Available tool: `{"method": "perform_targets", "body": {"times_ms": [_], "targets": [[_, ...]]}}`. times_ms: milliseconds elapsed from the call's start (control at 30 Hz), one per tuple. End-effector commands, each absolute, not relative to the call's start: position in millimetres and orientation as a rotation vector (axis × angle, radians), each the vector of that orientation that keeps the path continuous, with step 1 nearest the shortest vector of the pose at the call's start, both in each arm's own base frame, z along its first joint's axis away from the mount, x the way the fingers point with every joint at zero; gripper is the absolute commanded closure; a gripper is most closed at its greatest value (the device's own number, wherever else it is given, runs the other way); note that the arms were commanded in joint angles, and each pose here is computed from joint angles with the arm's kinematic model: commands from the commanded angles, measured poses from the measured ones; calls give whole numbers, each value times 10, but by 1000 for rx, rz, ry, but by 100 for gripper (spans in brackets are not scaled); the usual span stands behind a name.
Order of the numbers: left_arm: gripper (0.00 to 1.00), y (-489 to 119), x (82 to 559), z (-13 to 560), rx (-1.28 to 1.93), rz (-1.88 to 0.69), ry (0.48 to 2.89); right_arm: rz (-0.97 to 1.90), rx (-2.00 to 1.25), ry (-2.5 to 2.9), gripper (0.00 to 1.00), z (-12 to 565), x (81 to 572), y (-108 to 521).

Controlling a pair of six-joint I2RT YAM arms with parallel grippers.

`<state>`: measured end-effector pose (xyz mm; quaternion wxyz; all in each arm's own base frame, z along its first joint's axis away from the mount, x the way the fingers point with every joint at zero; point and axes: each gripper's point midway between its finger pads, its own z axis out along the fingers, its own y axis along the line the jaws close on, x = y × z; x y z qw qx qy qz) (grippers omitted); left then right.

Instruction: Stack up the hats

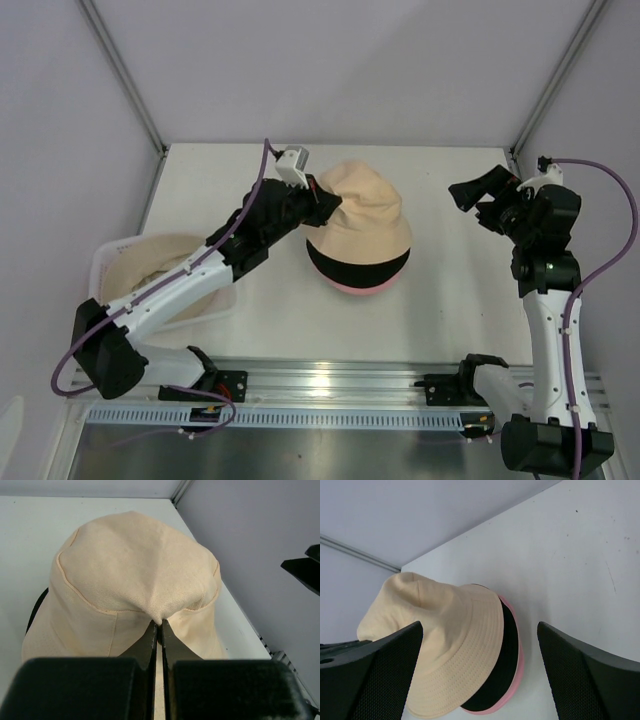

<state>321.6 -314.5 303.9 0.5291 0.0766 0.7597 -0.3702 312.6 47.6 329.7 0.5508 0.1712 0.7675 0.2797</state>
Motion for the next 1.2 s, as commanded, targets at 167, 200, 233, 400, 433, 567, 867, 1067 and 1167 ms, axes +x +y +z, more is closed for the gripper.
{"method": "perform_targets", "body": {"times_ms": [167,200,233,400,433,567,867,1067,1167], "targets": [[99,-3106,2876,3000,194,-996,1773,733,401,1787,1,3234,3201,542],[99,-3118,2830,2949,216,-994,1775,733,406,1795,1,3191,3206,541],[99,-3120,2805,2965,242,-978,1761,736,412,1806,0,3135,3208,544],[99,-3176,2579,3025,335,-994,1721,805,426,1845,1,2957,3204,643],[99,-3181,2544,3019,347,-996,1718,803,431,1846,1,2935,3206,647],[99,-3221,2475,2763,369,-982,1771,834,461,1851,1,2834,3188,696],[99,-3135,2560,2450,194,-933,1879,1017,574,1886,1,2312,2953,1182],[99,-3119,2590,2361,88,-949,1917,1089,660,1809,1,2116,2840,1279],[99,-3136,2581,2394,82,-964,1916,1129,662,1772,8,2107,2816,1329]]}}
